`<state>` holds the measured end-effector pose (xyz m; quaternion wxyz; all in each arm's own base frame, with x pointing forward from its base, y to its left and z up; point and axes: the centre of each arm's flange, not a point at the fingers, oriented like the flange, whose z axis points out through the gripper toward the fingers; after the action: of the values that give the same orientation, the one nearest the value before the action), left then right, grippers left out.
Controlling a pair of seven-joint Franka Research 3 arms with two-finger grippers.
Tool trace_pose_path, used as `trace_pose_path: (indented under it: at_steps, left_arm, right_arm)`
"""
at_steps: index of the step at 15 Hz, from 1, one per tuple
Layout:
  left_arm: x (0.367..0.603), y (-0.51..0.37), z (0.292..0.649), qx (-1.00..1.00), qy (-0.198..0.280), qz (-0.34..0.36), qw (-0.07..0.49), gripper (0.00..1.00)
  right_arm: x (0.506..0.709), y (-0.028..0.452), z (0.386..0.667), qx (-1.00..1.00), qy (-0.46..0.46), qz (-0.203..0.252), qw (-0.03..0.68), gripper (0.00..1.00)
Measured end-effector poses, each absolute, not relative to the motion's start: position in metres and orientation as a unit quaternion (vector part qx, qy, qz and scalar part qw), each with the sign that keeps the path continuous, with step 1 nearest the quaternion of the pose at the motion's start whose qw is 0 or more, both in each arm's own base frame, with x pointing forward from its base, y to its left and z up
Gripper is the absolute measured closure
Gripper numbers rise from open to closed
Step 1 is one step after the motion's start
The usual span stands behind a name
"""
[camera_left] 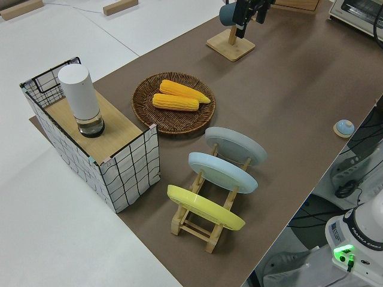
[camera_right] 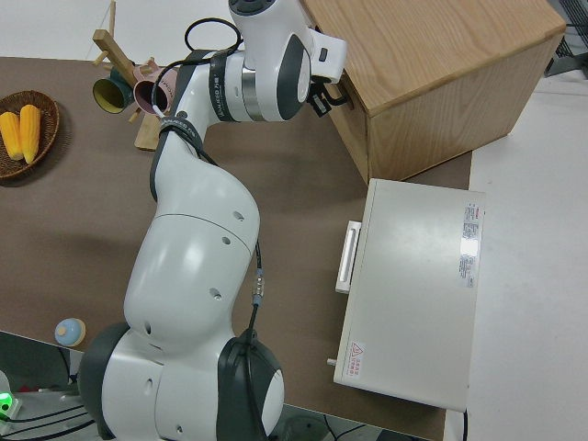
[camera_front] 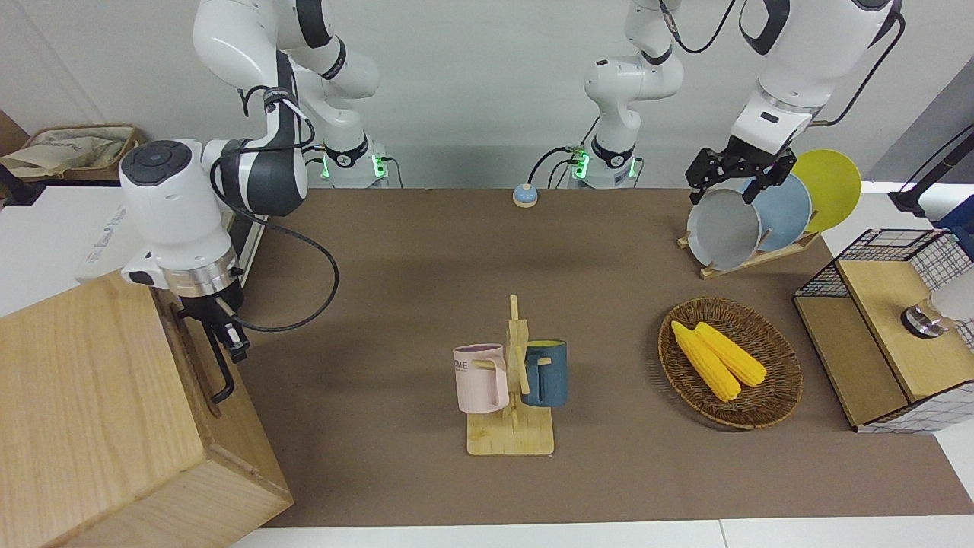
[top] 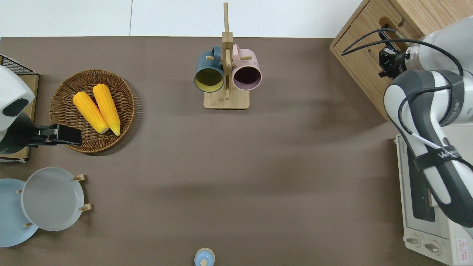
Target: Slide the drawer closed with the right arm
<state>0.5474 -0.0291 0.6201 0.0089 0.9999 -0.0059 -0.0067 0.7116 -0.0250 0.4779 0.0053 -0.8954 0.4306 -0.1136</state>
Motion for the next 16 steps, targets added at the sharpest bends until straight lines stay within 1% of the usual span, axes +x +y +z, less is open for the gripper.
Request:
trace_pose_path:
  at_steps: [5, 7, 10, 13, 16]
  left_arm:
    - [0.547, -0.029, 0.62, 1.0, -0.006, -0.007, 0.009, 0.0]
    - [0.547, -0.029, 0.62, 1.0, -0.006, -0.007, 0.009, 0.0]
    - [0.547, -0.029, 0.62, 1.0, -0.006, -0.007, 0.009, 0.0]
    - [0.547, -0.029, 0.62, 1.0, -0.006, -0.007, 0.009, 0.0]
    - [0.547, -0.029, 0.62, 1.0, -0.006, -0.007, 0.009, 0.01]
  right_arm:
    - [0.712, -0.024, 0.479, -0.9, 0.421, -0.114, 0.006, 0.99]
    - [0.713, -0.02, 0.485, -0.904, 0.412, -0.117, 0.007, 0.99]
    - [0.711, 0.0, 0.51, -0.914, 0.386, -0.127, 0.012, 0.99]
    - [0.699, 0.041, 0.532, -0.932, 0.341, -0.123, 0.011, 0.99]
    - [0.682, 0.074, 0.553, -0.956, 0.269, -0.114, 0.002, 0.99]
